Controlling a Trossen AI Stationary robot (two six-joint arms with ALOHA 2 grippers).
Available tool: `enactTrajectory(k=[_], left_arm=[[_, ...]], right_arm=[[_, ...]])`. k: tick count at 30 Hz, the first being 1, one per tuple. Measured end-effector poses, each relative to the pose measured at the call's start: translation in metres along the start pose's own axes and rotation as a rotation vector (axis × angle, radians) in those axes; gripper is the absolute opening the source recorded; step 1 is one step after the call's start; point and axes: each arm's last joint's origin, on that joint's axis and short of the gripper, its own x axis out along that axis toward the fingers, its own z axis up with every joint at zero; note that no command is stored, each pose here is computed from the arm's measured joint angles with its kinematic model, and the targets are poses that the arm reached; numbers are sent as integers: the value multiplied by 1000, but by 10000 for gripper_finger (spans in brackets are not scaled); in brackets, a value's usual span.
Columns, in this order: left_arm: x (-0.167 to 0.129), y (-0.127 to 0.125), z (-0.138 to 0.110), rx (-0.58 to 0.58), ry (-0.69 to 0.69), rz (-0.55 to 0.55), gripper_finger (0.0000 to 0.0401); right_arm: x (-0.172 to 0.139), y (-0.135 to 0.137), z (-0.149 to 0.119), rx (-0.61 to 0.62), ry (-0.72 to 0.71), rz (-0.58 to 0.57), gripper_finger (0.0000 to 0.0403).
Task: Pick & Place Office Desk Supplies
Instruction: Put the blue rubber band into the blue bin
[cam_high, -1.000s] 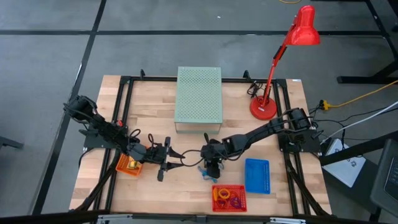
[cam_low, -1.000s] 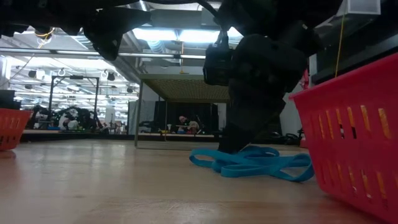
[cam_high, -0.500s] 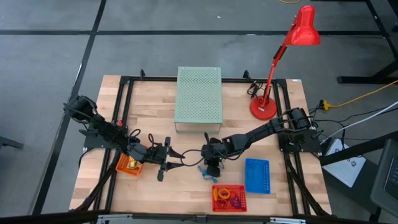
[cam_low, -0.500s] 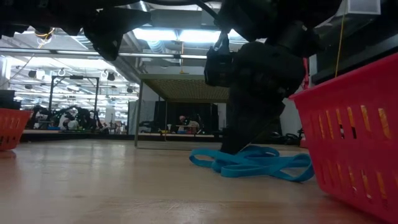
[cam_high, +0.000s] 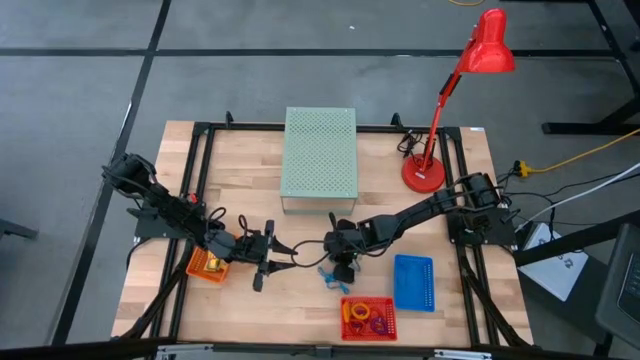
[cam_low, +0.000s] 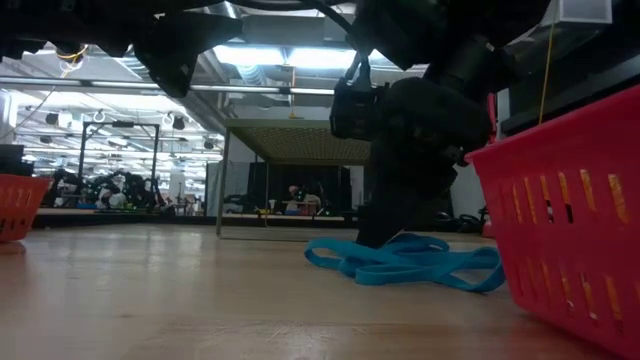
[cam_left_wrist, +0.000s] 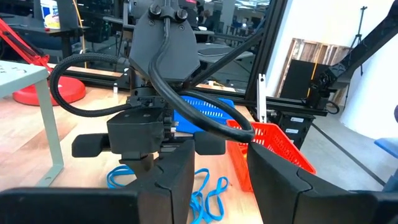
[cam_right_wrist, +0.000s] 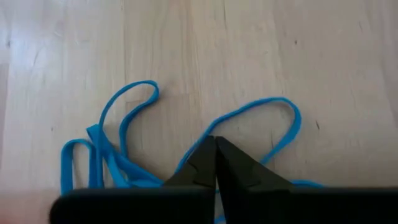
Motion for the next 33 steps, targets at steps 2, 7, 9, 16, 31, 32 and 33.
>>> enactTrajectory(k=[2,7,9,16,31,32,33], left_arm=[[0,0,0,0,0,0,143],[0,0,0,0,0,1,143],[0,0,0,0,0,1,143],[0,-1,0,-2,0,-4,143],[0,-1,0,-10,0,-5,143],[0,-1,0,-10,0,-5,143],[0,-1,0,-11,0,-5,143]], right_arm=[[-3,0,1,-4,-14,-6,4],[-19,0,7,-3,-53,-18,3],[-30,0,12,-14,-82,-24,5],[-35,-2,14,-5,-70,6,77],[-19,20,2,19,-56,47,172],[-16,21,1,25,-50,51,169],[-13,22,0,27,-41,52,167]])
